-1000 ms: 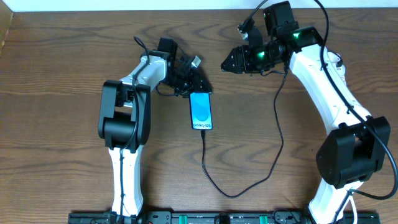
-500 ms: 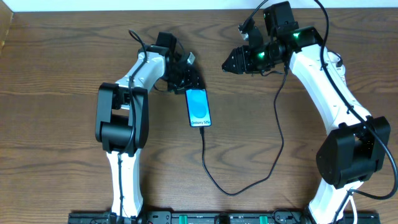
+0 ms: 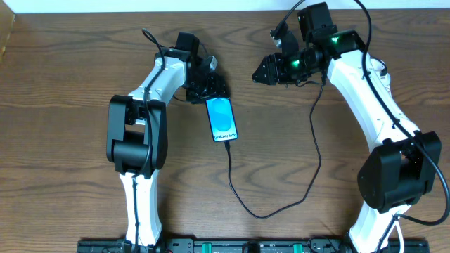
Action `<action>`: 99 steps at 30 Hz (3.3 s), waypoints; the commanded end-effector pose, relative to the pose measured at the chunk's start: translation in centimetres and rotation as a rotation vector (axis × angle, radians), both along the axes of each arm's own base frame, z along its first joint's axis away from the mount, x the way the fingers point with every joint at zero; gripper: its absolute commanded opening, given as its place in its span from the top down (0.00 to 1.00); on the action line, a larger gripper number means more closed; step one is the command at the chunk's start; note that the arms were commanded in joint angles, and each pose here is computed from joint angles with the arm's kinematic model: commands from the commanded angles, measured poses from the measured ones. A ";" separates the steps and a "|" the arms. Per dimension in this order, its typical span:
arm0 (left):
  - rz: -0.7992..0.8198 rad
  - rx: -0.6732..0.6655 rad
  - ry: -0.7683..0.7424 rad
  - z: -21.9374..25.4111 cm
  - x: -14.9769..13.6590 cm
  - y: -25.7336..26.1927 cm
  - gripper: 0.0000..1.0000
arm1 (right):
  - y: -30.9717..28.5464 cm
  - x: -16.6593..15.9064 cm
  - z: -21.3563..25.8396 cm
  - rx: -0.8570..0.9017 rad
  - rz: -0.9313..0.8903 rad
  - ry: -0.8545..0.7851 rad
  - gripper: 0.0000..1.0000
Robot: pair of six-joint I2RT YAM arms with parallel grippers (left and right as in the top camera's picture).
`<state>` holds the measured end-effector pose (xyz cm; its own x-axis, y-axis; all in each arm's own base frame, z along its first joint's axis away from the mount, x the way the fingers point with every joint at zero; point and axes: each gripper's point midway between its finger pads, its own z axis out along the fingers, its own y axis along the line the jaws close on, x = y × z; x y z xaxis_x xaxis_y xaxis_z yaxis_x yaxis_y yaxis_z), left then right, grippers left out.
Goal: Plug charger to phone and switch on socket
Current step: 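Lay the phone flat on the table and open the left gripper, then move the right gripper to the white power strip's orange switch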
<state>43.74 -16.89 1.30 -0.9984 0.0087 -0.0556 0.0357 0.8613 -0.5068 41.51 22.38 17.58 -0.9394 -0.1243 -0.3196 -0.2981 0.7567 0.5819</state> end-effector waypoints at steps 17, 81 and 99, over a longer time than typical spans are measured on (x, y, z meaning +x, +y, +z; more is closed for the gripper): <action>0.092 0.353 0.058 -5.5 -0.9 6.1 0.29 | -0.2 -0.1 0.3 -0.027 0.002 -0.022 0.47; 0.192 0.244 -0.526 24.1 -3.0 7.1 0.04 | -41.3 1.3 -6.3 -0.120 -0.770 0.082 0.99; 0.192 0.244 -0.525 24.1 -3.0 7.1 0.03 | -39.4 3.9 -12.2 -0.016 -0.740 0.144 0.99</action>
